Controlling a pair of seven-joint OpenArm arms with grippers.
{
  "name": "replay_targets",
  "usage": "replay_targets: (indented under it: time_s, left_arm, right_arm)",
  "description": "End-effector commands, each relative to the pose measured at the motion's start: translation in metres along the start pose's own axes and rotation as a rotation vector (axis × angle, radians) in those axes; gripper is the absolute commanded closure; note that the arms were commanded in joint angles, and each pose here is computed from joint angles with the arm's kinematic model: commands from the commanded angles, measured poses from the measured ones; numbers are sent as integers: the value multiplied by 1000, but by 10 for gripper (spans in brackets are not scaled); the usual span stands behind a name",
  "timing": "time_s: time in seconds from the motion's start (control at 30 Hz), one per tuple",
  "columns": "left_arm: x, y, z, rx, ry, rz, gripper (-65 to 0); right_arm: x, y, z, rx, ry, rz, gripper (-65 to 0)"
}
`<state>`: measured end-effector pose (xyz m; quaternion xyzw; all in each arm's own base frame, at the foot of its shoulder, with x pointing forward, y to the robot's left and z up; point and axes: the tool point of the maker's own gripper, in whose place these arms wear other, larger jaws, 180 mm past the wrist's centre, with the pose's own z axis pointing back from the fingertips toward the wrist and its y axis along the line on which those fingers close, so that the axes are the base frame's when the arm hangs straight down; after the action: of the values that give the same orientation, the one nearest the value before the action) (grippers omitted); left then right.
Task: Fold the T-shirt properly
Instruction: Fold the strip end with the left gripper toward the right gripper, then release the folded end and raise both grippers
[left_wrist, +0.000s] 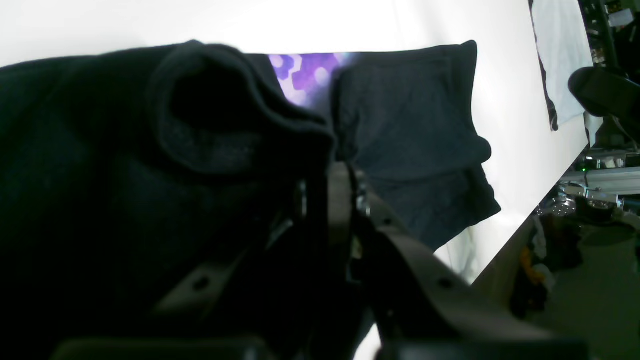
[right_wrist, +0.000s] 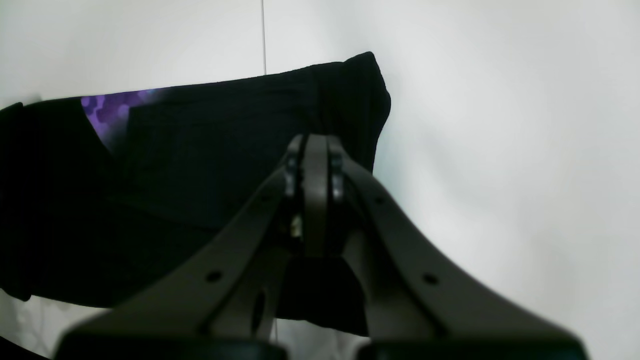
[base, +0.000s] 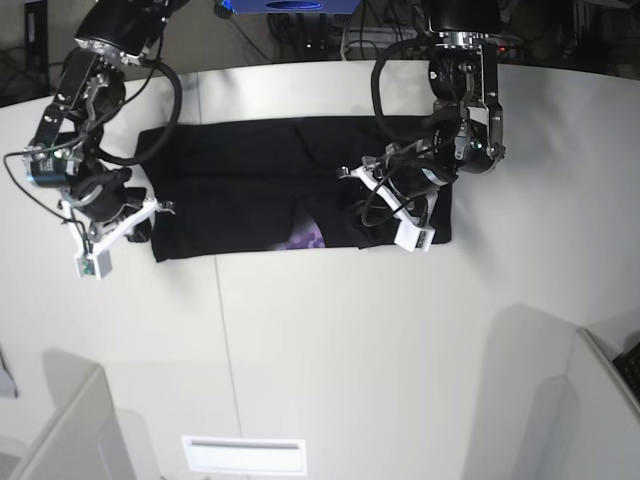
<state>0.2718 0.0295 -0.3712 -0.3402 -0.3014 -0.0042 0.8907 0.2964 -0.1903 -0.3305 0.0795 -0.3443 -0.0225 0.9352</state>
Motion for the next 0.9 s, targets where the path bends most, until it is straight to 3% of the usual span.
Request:
replay_targets:
  time_s: [0.0,0.03,0.23,0.33,0.4,0.5,0.63,0.73,0.8,0.87]
  left_arm:
    - [13,-9,2,-30,-41,-13,0]
    - [13,-9,2,-30,-41,-13,0]
    - [13,-11,0,-37,-41,-15,-295]
    - [13,-12,0,-37,-42,-16,-388]
    - [18,-16,-2,-49,-50,-18,-416]
    - [20,-25,-12,-76,-45,-2,-418]
    - [12,-57,-31,-154,16,-61,-411]
    - [24,-73,-20,-176,-32,-113,-402]
    - [38,-58,7,-119,-103,-140,-298]
    - [52,-31,39,-26,-172,-157,-105]
  right_arm:
    - [15,1,4,4,-52,10,0]
    - [15,1,4,4,-52,10,0]
    - [15,1,4,4,-52,10,0]
    - [15,1,4,4,-52,10,0]
    - [15,1,4,4,-52,10,0]
    - [15,1,4,4,-52,10,0]
    - [15,2,4,5,-51,12,0]
    - [16,-1,5,1,-54,6,0]
    - [16,-1,5,0,-55,5,0]
    - [12,-1,5,1,-33,5,0]
